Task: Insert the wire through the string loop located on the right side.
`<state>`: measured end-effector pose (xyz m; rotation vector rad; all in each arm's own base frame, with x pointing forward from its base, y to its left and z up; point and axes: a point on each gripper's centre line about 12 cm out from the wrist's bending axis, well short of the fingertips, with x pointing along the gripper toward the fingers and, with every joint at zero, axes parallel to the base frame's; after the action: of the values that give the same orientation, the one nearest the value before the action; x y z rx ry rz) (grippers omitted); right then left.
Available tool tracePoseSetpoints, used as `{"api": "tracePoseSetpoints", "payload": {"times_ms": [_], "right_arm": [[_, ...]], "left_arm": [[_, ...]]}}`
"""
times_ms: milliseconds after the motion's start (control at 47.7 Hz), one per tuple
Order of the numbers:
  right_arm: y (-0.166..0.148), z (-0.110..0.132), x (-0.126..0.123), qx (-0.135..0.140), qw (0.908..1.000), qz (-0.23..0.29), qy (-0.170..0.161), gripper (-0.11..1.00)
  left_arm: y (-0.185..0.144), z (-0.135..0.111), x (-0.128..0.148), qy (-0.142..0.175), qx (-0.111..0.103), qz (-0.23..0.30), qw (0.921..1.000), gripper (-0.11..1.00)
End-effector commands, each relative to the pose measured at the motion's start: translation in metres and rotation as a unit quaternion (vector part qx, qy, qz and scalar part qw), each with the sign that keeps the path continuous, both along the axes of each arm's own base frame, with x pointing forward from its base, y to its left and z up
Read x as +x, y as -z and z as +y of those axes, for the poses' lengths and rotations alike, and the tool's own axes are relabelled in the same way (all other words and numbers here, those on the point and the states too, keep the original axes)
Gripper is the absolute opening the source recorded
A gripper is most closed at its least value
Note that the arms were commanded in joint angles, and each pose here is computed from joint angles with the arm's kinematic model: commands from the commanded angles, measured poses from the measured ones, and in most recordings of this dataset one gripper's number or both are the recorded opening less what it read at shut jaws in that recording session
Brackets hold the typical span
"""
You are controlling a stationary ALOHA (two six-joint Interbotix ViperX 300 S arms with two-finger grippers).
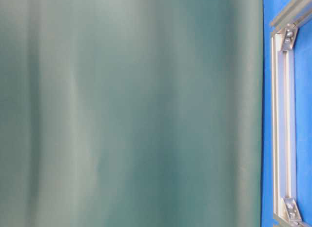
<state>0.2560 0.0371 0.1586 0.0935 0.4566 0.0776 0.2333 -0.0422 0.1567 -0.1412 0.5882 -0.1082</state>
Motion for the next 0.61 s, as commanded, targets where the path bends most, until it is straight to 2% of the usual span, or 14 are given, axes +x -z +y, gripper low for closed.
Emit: {"api": "tracePoseSetpoints", "payload": {"times_ms": [0, 210, 587], "right_arm": [[-0.017, -0.002, 0.002, 0.0, 0.9998, -0.019, 0.001, 0.91], [-0.036, -0.004, -0.002, -0.001, 0.9998, -0.021, -0.003, 0.91], [-0.036, -0.003, -0.002, -0.001, 0.9999, -0.016, -0.004, 0.91]], "left_arm": [[-0.016, -0.002, 0.003, 0.004, -0.003, -0.022, 0.9997, 0.76], [-0.025, 0.002, -0.002, -0.001, -0.004, -0.041, 0.9992, 0.76], [-0.025, 0.004, -0.001, -0.003, -0.003, -0.039, 0.9992, 0.76]]}}
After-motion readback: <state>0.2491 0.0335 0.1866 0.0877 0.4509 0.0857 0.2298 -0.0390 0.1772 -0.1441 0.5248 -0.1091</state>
